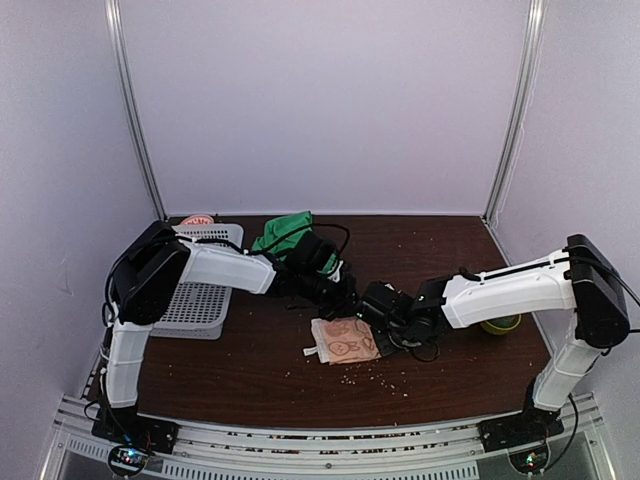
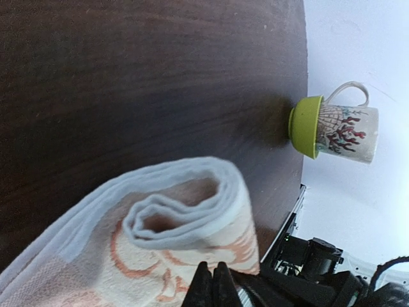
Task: Roll the towels
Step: Roll the towel from the center of the board.
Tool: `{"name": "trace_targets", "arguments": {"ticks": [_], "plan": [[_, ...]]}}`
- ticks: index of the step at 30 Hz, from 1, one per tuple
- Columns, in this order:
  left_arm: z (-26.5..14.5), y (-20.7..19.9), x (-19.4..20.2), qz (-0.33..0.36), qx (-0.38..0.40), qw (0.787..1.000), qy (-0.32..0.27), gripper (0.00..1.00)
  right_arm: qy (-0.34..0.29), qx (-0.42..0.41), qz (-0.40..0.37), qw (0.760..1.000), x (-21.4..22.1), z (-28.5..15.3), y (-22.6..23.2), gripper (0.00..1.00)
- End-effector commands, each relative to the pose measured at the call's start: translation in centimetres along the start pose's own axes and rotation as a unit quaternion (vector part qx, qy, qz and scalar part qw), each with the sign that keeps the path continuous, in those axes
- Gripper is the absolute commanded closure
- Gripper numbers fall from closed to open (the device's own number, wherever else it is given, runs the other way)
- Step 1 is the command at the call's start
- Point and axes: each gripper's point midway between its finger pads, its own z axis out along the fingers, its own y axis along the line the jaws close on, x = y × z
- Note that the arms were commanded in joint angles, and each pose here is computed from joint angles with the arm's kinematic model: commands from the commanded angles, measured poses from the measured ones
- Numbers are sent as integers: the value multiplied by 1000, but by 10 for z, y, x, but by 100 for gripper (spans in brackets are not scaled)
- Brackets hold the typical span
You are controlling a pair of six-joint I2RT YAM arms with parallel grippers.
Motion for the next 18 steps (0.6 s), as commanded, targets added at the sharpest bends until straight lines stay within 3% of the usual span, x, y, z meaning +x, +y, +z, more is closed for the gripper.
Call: {"name": "trace_targets", "arguments": {"ticks": [1,9,18], "plan": [[14,5,-6,8,-5,1000,2,100,-16,-11,5,1000,-11,-8,4,100],[23,18,-1,-1,-11,1000,14,100,-12,-23,3,1000,-11,-8,10,100],[8,-2,-2,14,2,1000,4,100,-15,-19,-1,1000,-12,-8,9,100]]}}
